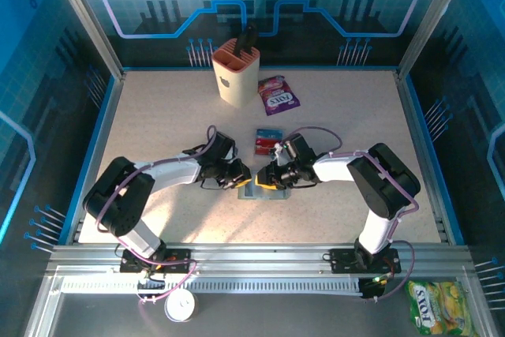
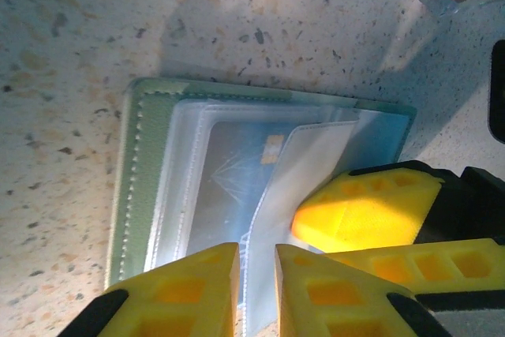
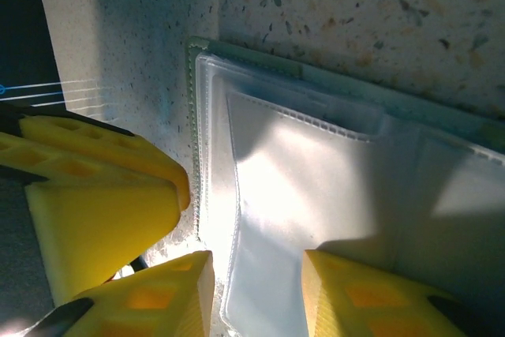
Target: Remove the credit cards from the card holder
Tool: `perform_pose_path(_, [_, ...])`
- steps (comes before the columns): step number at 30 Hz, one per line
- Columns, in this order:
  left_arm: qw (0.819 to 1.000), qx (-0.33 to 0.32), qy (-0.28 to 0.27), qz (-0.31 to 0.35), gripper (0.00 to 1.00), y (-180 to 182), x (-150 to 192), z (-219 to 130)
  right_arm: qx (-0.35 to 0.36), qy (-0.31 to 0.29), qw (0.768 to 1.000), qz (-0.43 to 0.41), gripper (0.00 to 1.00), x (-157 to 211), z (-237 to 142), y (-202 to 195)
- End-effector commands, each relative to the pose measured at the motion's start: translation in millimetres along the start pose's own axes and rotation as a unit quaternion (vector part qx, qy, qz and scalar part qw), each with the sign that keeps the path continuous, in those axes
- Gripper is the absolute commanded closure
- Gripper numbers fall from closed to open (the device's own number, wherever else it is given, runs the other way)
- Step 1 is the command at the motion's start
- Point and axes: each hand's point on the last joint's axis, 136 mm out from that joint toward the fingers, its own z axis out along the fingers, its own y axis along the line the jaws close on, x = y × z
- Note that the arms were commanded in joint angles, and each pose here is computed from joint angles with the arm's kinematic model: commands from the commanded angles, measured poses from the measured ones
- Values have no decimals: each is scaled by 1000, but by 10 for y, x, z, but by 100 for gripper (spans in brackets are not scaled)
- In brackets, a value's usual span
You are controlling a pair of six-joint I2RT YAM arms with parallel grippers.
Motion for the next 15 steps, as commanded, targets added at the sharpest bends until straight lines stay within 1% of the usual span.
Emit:
perform_pose_path(1, [1000, 7, 16, -12, 80, -12, 55, 89, 6, 11, 1000, 28, 64, 62, 35, -182])
perform_pose_path(10, [1000, 16, 22, -16, 81, -65, 80, 163, 1, 12, 999, 34, 64, 72, 32, -230])
perform_pose_path(15, [999, 19, 26, -20, 84, -69, 89, 188, -3, 12, 999, 39, 64, 79, 35, -238])
